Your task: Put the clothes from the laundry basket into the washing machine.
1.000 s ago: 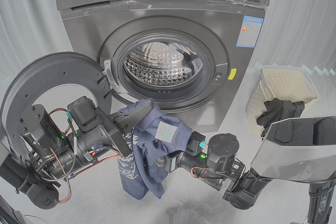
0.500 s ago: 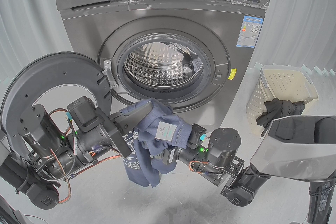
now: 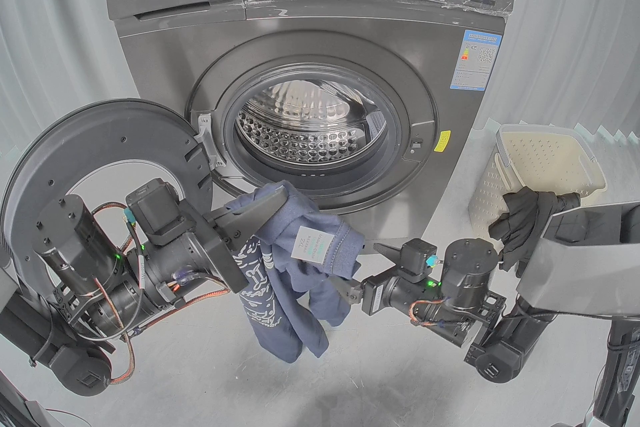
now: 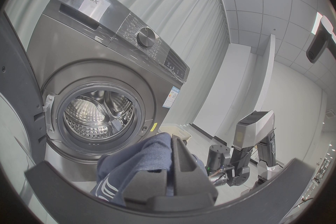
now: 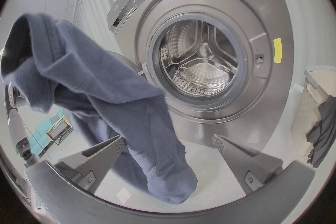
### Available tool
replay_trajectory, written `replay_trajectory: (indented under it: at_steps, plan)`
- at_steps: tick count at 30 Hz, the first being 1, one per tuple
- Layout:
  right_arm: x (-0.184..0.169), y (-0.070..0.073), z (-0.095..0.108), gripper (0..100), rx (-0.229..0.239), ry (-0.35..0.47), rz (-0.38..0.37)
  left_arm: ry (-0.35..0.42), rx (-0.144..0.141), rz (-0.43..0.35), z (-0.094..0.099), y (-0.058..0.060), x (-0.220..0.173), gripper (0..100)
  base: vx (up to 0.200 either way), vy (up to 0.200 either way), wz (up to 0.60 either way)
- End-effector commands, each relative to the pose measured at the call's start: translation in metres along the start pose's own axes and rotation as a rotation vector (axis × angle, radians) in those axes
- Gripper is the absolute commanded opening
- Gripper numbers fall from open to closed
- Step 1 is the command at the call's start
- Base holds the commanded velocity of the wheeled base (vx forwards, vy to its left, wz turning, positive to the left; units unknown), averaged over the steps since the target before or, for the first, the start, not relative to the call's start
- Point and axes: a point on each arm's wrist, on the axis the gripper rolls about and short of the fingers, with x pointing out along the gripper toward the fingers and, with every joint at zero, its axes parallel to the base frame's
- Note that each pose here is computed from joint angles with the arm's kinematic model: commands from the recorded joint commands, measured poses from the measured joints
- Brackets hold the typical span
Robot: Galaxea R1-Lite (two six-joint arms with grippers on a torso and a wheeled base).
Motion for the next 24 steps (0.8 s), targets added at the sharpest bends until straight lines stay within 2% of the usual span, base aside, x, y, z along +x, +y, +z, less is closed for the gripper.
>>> replay_trajectory:
  at_steps: [1,4,5,6,14,20,24]
  plan:
    - [-0.005,-0.021,0.015,100,-0.008,-0.034,-0.043,-0.006,-0.004,0.001,0.001,0.0,0.0,0,0.0,0.0,0.0]
    - [0.003,-0.033,0.016,100,-0.014,-0.05,-0.064,-0.004,-0.005,0.0,0.001,0.0,0.0,0,0.0,0.0,0.0]
    - [0.003,-0.033,0.016,100,-0.014,-0.05,-0.064,-0.004,-0.005,0.0,0.001,0.0,0.0,0,0.0,0.0,0.0]
    - [0.012,-0.039,0.011,100,-0.019,-0.047,-0.068,-0.003,-0.005,-0.002,0.001,0.0,0.0,0,0.0,0.0,0.0]
    - [0.022,-0.048,0.013,100,-0.03,-0.065,-0.054,-0.016,-0.004,-0.007,0.005,-0.002,-0.002,0,0.0,0.0,0.0]
    - [0.014,-0.046,0.005,100,-0.03,-0.028,-0.016,-0.015,-0.005,-0.008,0.004,-0.002,-0.002,0,0.0,0.0,0.0]
    - [0.012,-0.038,0.001,100,-0.033,-0.022,0.009,-0.018,-0.004,-0.006,0.005,-0.002,-0.001,0,0.0,0.0,0.0]
